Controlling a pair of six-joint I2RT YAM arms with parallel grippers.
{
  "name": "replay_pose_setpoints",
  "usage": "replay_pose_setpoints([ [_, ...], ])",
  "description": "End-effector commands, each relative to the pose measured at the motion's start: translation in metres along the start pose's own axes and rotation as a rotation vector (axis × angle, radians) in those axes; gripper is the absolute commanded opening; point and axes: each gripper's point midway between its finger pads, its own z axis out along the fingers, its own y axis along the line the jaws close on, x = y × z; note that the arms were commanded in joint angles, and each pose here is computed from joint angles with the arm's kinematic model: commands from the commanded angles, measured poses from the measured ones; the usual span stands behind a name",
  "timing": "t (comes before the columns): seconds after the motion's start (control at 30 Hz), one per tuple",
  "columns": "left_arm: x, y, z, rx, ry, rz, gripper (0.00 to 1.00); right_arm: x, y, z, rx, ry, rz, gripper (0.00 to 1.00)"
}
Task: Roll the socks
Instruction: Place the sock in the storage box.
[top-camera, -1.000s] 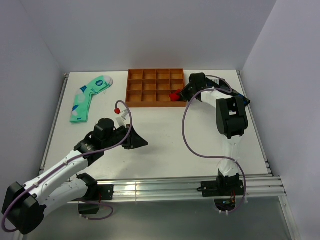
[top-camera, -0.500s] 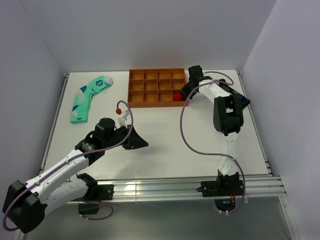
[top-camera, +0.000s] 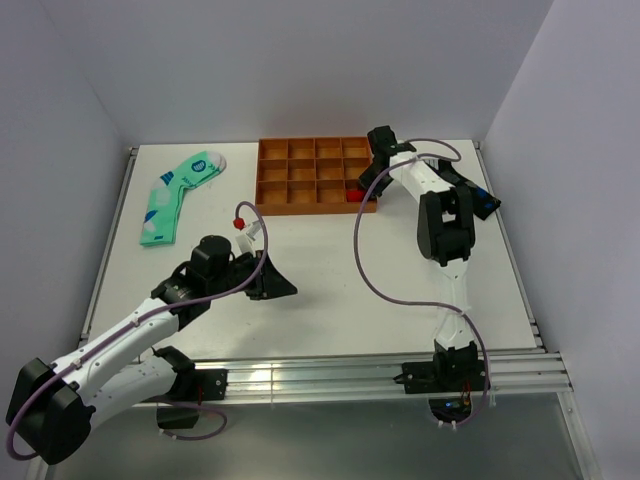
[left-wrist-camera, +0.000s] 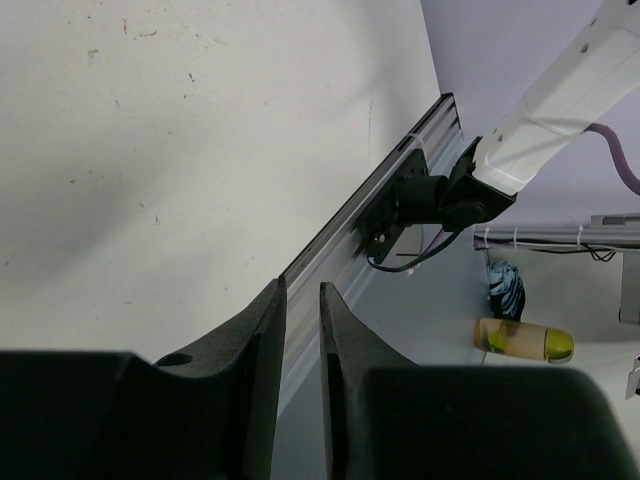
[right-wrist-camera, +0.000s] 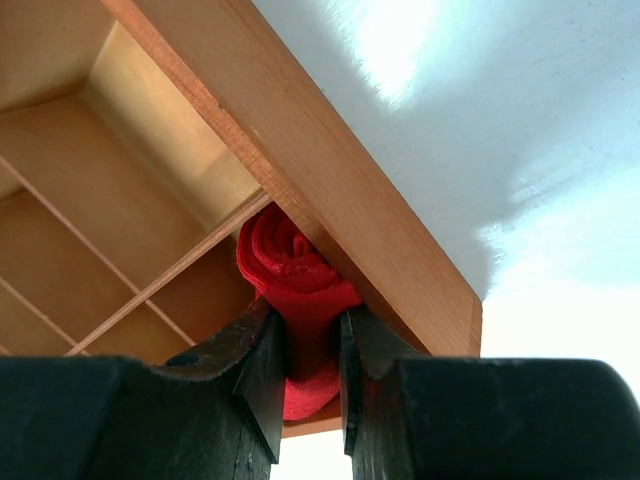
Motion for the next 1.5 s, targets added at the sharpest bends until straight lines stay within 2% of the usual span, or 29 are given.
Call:
replay_pose_setpoints([
  [0.0,-0.013,-0.019,-0.005,0.059,-0.032,0.037,0.24,0.010,-0.027,0.012,0.141,0.015,-0.040,0.00],
  [0.53,-0.013,-0.020,-0.007,0.053,-0.039,0.023,0.25,0.023,-0.055,0.031,0.260,0.041,-0.020,0.00],
  [0.9,-0.014,-0.021,-0.009,0.050,-0.038,0.022,0.25,0.024,-0.056,0.030,0.301,0.028,-0.027,0.00],
  [1.1,-0.014,-0.024,-0.010,0.052,-0.036,0.021,0.25,0.035,-0.048,0.031,0.294,0.111,-0.032,0.00],
  [1.47,-0.015,-0.028,-0.012,0.067,-0.037,0.021,0.25,0.041,-0.042,0.036,0.301,0.147,-0.084,0.00],
])
